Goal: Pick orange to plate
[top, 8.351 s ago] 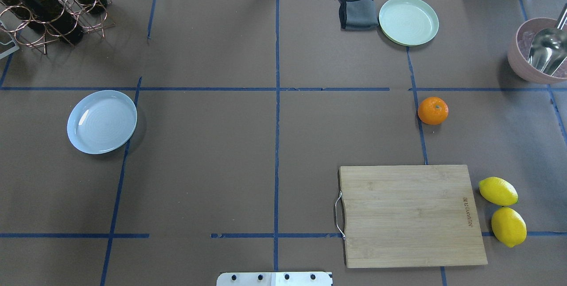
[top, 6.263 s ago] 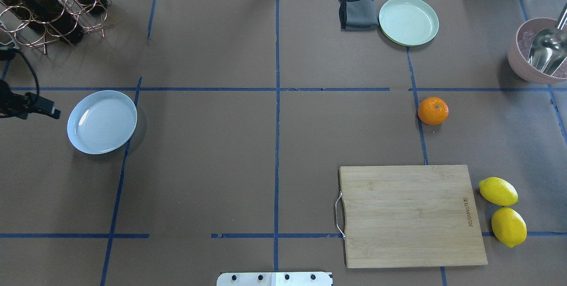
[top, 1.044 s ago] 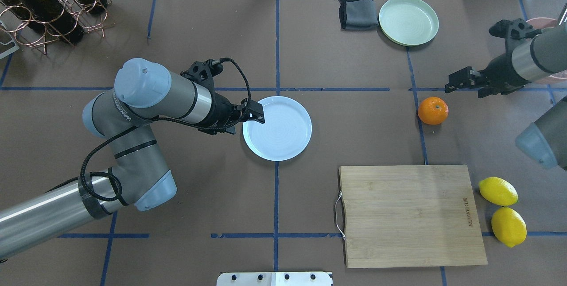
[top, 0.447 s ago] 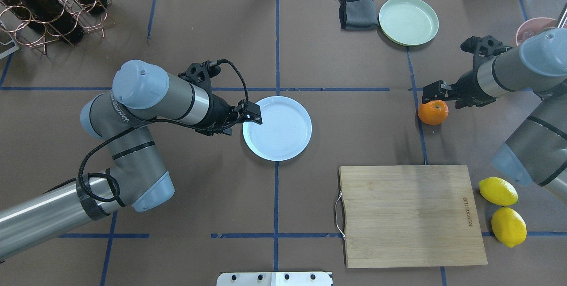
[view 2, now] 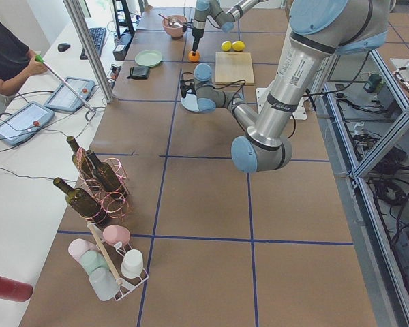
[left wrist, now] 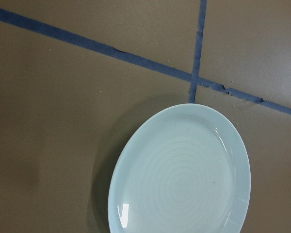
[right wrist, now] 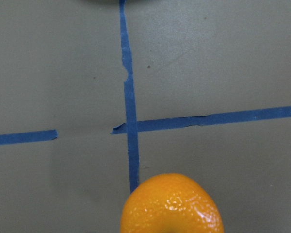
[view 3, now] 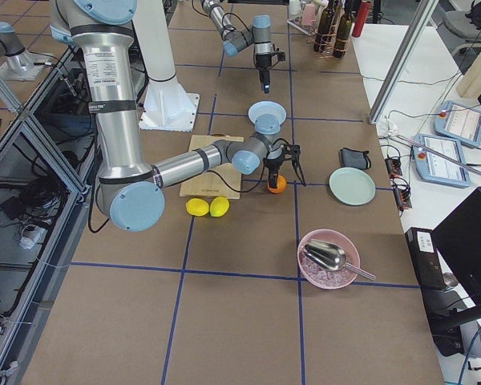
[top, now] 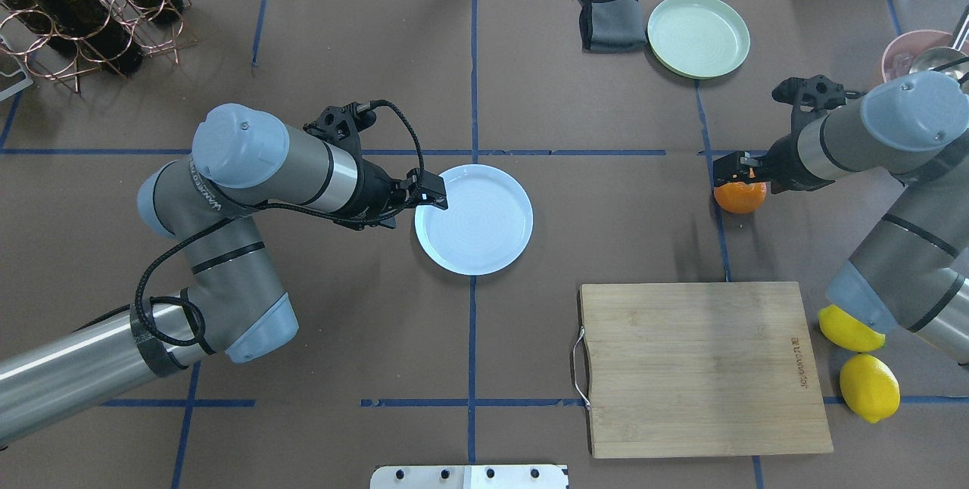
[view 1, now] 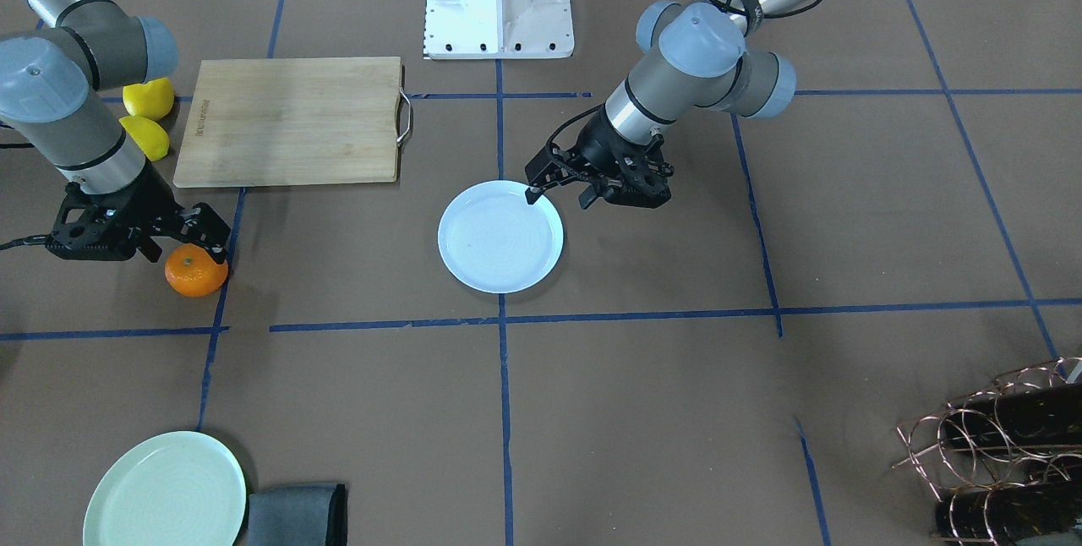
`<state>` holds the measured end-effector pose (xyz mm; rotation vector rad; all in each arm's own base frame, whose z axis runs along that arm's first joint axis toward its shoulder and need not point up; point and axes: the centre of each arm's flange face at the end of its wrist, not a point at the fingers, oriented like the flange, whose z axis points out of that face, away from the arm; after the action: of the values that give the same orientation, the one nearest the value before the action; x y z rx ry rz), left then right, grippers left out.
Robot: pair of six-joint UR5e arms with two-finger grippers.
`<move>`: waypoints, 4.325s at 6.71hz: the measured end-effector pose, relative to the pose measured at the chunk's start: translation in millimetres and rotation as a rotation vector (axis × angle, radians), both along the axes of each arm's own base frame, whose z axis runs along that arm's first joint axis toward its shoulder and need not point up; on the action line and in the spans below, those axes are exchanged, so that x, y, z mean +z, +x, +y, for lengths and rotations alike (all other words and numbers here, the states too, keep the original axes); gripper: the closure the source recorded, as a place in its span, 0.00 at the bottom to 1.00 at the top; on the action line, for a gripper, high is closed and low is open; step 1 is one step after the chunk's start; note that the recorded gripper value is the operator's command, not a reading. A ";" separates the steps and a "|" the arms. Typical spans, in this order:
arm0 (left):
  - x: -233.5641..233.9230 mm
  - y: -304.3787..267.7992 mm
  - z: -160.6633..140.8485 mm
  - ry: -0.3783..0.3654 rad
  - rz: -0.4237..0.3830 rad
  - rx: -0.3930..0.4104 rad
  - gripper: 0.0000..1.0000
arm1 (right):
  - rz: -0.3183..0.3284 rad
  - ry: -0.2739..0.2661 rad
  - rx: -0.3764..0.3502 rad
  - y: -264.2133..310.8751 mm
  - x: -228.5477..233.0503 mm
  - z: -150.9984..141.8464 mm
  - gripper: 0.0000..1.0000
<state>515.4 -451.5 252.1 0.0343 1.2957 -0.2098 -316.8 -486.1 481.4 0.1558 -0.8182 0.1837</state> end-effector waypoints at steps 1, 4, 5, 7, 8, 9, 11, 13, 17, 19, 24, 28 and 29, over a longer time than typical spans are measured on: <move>-0.6 -0.3 0.2 0.000 0.001 -0.001 0.02 | 0.009 0.002 0.002 -3.0 2.9 0.4 0.00; -0.4 -0.7 0.4 -0.001 0.001 -0.001 0.02 | 0.021 -0.003 -0.010 -14.3 9.4 1.3 0.00; -0.3 -0.8 0.3 -0.001 0.001 -0.002 0.01 | 0.028 -0.007 -0.009 -15.5 13.8 0.8 0.00; -3.6 -3.0 0.9 -0.004 0.009 -0.005 0.01 | 0.037 -0.001 -0.003 -18.0 14.9 -0.9 0.44; -5.4 -3.9 1.6 -0.005 0.012 -0.005 0.01 | 0.042 -0.001 0.001 -19.0 16.3 -1.3 0.91; -7.3 -4.9 2.7 -0.004 0.016 -0.005 0.01 | 0.045 -0.001 0.003 -19.5 17.4 -1.6 1.00; -22.2 -17.0 6.3 0.015 0.046 -0.011 0.01 | 0.016 0.010 0.013 -22.0 -5.3 -3.5 1.00; -37.0 -64.7 22.7 0.053 0.102 -0.027 0.01 | -0.077 -0.037 0.073 -67.2 -102.7 -15.7 1.00; 0.7 -171.5 43.3 0.067 0.117 -0.063 0.01 | -0.168 -0.100 0.125 -219.8 -251.4 24.9 1.00; 15.2 -188.9 47.4 0.067 0.119 -0.070 0.00 | -0.158 -0.093 0.111 -264.3 -270.2 36.7 1.00; 16.6 -185.0 45.0 0.066 0.118 -0.075 0.00 | -0.114 -0.084 0.113 -299.6 -274.5 34.1 0.00; 30.3 -185.4 36.7 0.100 0.045 -0.064 0.00 | -0.148 -0.136 0.089 -159.2 -274.7 37.2 0.00; 40.6 -192.5 24.2 0.169 -0.053 -0.048 0.00 | -0.160 -0.151 0.050 -84.0 -252.7 26.3 0.00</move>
<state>322.9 -427.2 292.6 0.2142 1.2574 -0.1394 -400.8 -459.7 228.6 0.0194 -0.9560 0.3075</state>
